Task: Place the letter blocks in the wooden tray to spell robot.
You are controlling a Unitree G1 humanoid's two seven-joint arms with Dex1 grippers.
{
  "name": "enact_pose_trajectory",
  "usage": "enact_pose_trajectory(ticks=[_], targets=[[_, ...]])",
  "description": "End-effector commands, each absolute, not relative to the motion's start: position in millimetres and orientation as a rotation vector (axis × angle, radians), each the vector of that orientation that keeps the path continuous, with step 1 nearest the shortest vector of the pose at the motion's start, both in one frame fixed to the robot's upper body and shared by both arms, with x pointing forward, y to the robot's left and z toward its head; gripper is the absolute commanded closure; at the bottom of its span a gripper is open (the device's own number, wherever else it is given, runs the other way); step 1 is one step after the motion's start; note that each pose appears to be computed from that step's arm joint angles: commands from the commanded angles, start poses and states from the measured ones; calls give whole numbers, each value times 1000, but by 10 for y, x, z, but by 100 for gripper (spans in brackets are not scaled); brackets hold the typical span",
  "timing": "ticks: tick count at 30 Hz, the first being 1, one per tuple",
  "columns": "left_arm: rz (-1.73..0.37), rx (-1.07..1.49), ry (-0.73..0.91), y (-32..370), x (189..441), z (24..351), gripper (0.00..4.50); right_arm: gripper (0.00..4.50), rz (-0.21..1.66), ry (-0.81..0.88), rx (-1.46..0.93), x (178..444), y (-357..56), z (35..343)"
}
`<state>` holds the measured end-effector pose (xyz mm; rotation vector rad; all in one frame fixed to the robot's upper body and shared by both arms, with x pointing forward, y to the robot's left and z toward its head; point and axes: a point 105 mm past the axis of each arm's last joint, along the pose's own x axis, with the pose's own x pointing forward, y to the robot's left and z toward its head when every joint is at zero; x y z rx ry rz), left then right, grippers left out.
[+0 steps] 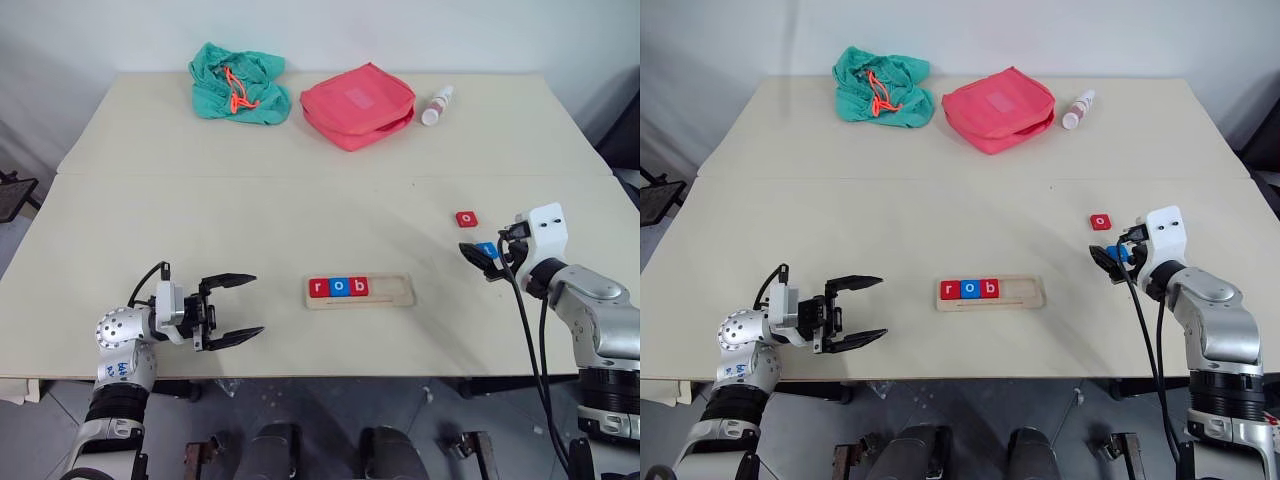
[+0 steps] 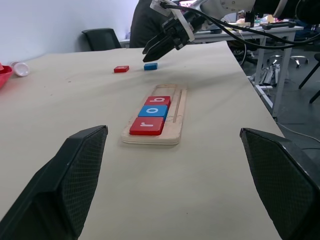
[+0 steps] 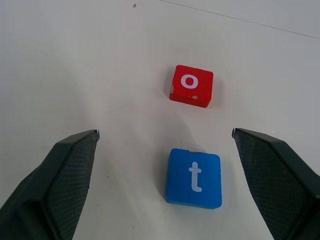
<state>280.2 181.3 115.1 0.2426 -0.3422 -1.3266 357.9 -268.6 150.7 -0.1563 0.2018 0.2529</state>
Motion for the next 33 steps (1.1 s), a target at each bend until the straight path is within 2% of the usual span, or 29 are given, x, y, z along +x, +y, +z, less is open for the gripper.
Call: enact_pose_trajectory(ticks=[1,15,25,33], targets=[[-1359,269,-355,1830,2740,1165,0,5,253,139,-194,3584,-2686,1700],[-1377,269,-359,1809,2716,1178,0,5,241,141,-175,3586,-2676,1682],[-1385,261,-348,1807,2580,1147,0,5,225,157,-129,4012,-2637,1702],[-1355,263,-339,1833,2493,1136,0,5,219,208,-131,4298,-2581,1583]])
